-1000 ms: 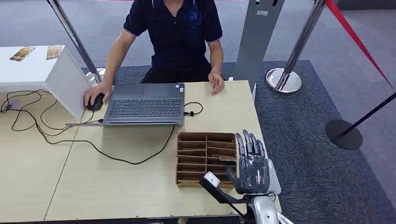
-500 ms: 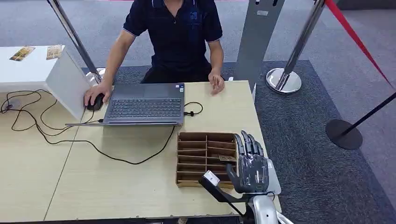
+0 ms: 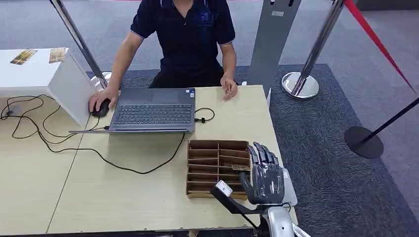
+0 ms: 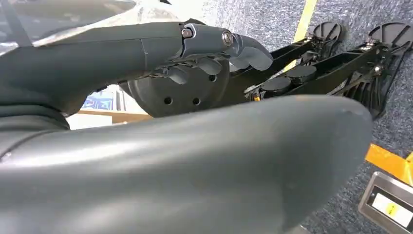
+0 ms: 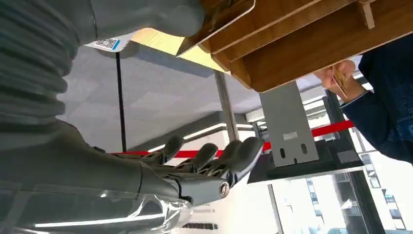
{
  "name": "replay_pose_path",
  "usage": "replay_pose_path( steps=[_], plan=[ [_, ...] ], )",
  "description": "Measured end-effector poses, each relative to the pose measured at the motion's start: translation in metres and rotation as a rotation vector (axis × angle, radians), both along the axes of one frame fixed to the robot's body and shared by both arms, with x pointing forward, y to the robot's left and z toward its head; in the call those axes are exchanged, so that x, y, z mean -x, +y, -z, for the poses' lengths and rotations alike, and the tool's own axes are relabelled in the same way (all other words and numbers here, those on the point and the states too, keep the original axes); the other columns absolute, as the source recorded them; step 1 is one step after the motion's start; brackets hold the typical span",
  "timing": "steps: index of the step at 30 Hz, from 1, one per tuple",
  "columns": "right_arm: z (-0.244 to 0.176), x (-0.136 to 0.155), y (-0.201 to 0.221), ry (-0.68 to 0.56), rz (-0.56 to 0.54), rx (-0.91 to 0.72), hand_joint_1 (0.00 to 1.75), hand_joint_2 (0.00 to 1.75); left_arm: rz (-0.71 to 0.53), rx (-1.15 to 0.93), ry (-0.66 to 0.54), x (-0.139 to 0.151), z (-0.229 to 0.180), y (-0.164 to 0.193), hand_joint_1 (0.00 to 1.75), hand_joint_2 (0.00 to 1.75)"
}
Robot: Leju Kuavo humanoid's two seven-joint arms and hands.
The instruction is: Pass the card to the sensor for recognition and then transmit it.
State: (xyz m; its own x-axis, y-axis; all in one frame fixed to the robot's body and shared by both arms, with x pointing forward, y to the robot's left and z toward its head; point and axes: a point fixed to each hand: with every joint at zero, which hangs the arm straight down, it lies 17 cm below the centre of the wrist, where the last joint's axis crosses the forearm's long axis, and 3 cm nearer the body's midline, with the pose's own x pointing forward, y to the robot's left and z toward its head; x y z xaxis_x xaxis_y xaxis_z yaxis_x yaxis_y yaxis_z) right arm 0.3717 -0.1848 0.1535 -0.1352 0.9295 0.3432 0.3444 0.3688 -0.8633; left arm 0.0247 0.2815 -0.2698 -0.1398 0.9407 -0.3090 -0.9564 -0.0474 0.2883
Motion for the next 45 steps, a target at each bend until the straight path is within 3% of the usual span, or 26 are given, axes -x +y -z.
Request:
replay_pose_path(
  steps=[2,4,5,6,8,9,11,12,14,16,18,25,26,27,29,36,38,45],
  plan=[
    [0.000,0.000,0.000,0.000,0.000,0.000,0.51,1.75,0.000,0.000,0.000,0.000,0.000,0.000,0.00,0.00],
    [0.000,0.000,0.000,0.000,0.000,0.000,0.89,1.75,0.000,-0.001,0.000,0.000,0.000,0.000,0.00,0.00],
    [0.000,0.000,0.000,0.000,0.000,-0.001,0.89,1.75,0.000,-0.001,0.000,0.000,0.000,0.000,0.00,0.00],
    [0.000,0.000,0.000,0.000,0.000,-0.001,1.03,1.75,0.000,-0.001,0.000,0.000,0.000,0.000,0.00,0.00],
    [0.001,0.000,0.000,0.003,0.000,0.001,1.01,1.75,0.000,-0.001,-0.001,0.000,0.000,0.000,0.00,0.00],
    [0.002,0.000,0.000,0.004,0.001,0.001,1.27,1.75,0.000,-0.001,0.000,0.000,0.000,0.000,0.00,0.00],
    [0.002,-0.001,0.000,0.005,0.001,0.001,1.10,1.75,0.000,-0.001,-0.001,-0.001,0.000,0.000,0.00,0.00],
    [0.002,-0.001,0.000,0.005,0.001,0.002,0.80,1.75,0.000,0.000,-0.002,-0.001,0.000,0.000,0.00,0.00],
    [0.004,-0.001,-0.001,0.008,0.002,0.005,0.84,1.75,0.000,0.002,-0.004,-0.003,0.000,-0.002,0.00,0.00],
    [0.004,-0.002,-0.001,0.009,0.002,0.008,0.75,1.75,0.000,0.003,-0.006,-0.004,0.000,-0.003,0.00,0.00],
    [0.005,-0.002,-0.001,0.010,0.002,0.009,0.80,1.75,0.001,0.003,-0.005,-0.004,0.000,-0.003,0.00,0.00],
    [0.007,-0.002,0.000,0.023,0.001,0.007,0.61,1.75,0.001,0.002,-0.005,-0.003,0.000,-0.003,0.00,0.00],
    [0.007,-0.002,0.000,0.023,-0.001,0.007,0.65,1.75,0.001,0.002,-0.005,-0.003,0.000,-0.003,0.00,0.00],
    [0.007,-0.002,0.000,0.024,-0.001,0.007,0.79,1.75,0.001,0.002,-0.004,-0.003,0.000,-0.003,0.00,0.00],
    [0.008,-0.002,0.001,0.026,-0.003,0.007,0.72,1.75,0.001,0.002,-0.004,-0.003,0.000,-0.003,0.00,0.00],
    [0.009,-0.002,0.002,0.030,-0.005,0.006,0.77,1.75,0.001,0.002,-0.004,-0.003,0.000,-0.003,0.00,0.00],
    [0.009,-0.002,0.002,0.033,-0.007,0.007,0.87,1.75,0.001,0.002,-0.004,-0.003,0.000,-0.002,0.00,0.00],
    [0.011,-0.001,0.004,0.039,-0.011,0.005,0.82,1.75,0.001,0.002,-0.004,-0.003,0.000,-0.002,0.00,0.00]
  ],
)
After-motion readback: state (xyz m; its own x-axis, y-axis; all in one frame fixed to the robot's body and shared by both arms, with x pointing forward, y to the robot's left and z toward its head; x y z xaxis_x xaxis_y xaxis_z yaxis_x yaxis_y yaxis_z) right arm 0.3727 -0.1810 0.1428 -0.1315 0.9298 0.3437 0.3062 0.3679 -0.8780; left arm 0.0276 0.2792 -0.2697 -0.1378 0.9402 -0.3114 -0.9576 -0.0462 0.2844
